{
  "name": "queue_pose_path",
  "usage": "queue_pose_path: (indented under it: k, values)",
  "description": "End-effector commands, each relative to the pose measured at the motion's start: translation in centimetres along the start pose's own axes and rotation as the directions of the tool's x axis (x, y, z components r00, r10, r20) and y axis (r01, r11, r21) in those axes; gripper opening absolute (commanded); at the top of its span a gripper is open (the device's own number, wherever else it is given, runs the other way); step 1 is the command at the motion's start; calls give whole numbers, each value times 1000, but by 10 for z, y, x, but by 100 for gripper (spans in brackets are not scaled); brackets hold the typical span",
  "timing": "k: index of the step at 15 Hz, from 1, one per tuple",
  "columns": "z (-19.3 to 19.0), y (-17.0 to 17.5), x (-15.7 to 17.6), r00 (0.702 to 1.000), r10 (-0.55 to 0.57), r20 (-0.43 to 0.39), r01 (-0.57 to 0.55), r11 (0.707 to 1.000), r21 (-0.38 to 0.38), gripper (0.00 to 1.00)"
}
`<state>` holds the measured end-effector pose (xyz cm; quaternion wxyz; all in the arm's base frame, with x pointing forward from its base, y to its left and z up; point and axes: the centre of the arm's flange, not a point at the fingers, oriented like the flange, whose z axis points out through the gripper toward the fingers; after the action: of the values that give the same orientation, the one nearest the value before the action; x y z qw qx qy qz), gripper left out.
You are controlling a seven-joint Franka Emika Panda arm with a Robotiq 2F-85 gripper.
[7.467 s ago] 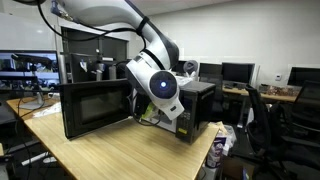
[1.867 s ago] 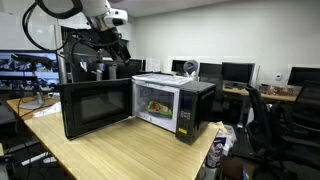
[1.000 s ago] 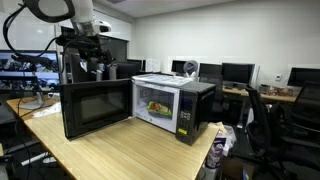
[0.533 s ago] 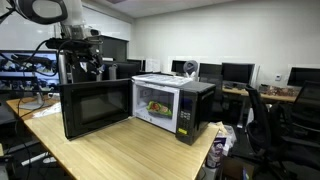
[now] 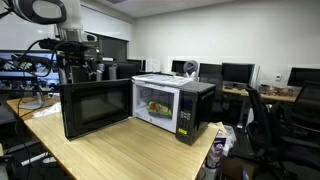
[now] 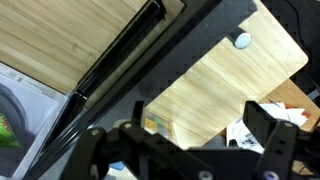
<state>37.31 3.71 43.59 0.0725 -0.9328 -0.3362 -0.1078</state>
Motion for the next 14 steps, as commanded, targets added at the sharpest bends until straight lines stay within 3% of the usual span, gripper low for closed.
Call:
queue_pose_path:
  k: [1,6,14]
  values:
    - [15,5,5,997,-64,43,65,998,-23,100]
    - [32,12,9,993,-83,86,82,996,18,100]
    - [-19,-23,2,968,-244,-60,243,970,-20,100]
